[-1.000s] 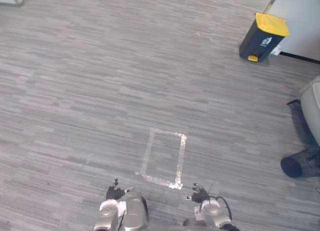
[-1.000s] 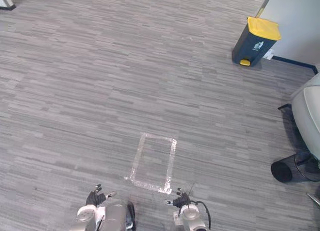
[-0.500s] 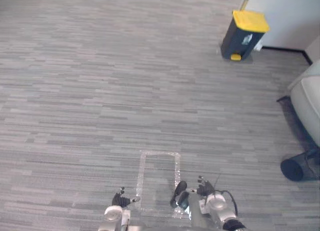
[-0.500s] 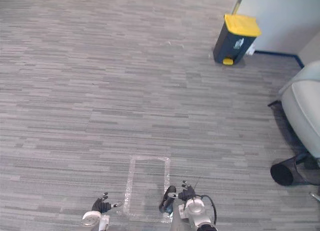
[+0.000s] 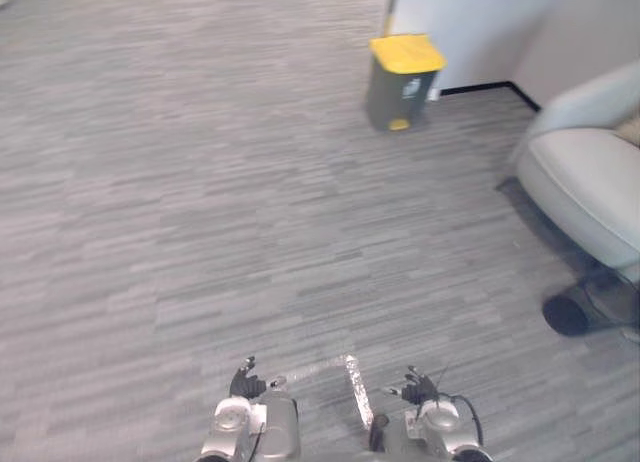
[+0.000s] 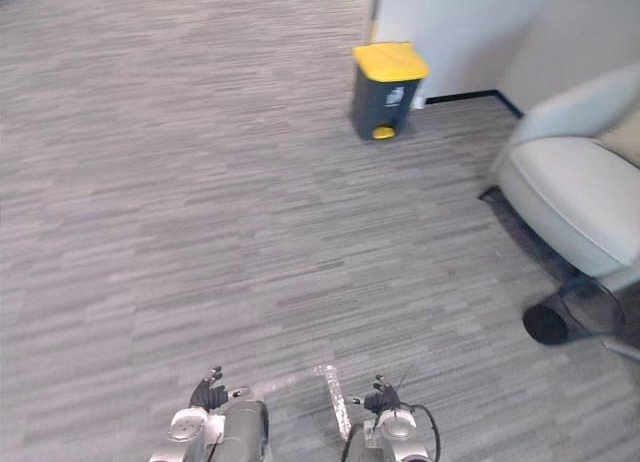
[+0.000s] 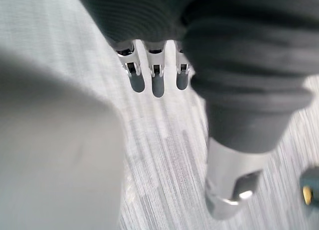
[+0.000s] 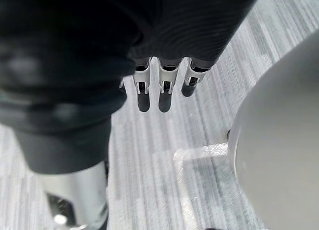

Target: Organize the slippers on the shoe rack

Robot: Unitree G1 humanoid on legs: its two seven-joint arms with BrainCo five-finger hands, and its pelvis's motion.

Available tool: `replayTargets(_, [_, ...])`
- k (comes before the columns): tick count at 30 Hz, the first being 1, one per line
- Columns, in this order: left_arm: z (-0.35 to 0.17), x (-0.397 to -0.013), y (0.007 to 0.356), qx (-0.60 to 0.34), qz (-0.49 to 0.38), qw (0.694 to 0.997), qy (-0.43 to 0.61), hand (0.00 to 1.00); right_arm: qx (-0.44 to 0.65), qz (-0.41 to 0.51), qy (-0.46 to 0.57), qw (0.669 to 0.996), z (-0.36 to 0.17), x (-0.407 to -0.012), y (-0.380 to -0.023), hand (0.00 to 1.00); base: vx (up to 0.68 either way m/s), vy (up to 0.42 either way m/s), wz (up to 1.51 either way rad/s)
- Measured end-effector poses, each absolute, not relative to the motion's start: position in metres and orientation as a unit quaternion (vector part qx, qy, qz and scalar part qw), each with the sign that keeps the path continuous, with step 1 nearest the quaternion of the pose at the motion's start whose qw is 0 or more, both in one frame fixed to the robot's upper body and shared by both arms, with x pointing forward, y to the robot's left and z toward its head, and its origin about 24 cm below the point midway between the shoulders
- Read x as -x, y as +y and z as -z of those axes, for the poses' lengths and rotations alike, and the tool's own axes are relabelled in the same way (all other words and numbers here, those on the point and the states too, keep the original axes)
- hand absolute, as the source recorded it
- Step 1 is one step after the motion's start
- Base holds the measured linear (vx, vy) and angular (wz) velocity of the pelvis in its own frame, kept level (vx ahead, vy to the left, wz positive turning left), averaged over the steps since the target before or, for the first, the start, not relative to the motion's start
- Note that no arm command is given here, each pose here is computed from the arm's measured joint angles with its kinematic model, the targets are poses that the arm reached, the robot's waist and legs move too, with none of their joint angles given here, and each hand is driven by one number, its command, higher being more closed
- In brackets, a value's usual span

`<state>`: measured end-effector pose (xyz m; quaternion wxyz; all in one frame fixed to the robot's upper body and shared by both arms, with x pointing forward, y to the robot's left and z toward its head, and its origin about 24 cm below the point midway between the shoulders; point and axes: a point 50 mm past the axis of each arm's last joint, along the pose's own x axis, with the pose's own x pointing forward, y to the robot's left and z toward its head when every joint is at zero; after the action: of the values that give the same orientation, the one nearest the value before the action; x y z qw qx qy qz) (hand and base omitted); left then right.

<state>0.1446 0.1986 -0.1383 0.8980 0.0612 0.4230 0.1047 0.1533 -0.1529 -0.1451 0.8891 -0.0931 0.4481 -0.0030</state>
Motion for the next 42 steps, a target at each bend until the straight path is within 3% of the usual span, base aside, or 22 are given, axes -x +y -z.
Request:
replayTargets(9, [0.145, -0.132, 0.202, -0.071, -0.099, 0.886, 0.448, 0.00, 0.099, -0.006, 0.453, 0.886, 0.146, -0.152, -0.156, 0.00, 0.05, 0.204, -1.26])
replayTargets(30, [0.145, -0.143, 0.173, -0.058, -0.048, 0.893, 0.443, 0.00, 0.127, 0.038, 0.465, 0.876, 0.147, -0.142, -0.193, 0.00, -0.01, -0.077, -0.78])
replayTargets(42, [0.145, -0.139, 0.181, -0.047, -0.069, 0.892, 0.445, 0.00, 0.128, 0.016, 0.466, 0.876, 0.149, -0.140, -0.181, 0.00, -0.01, 0.111, -0.61])
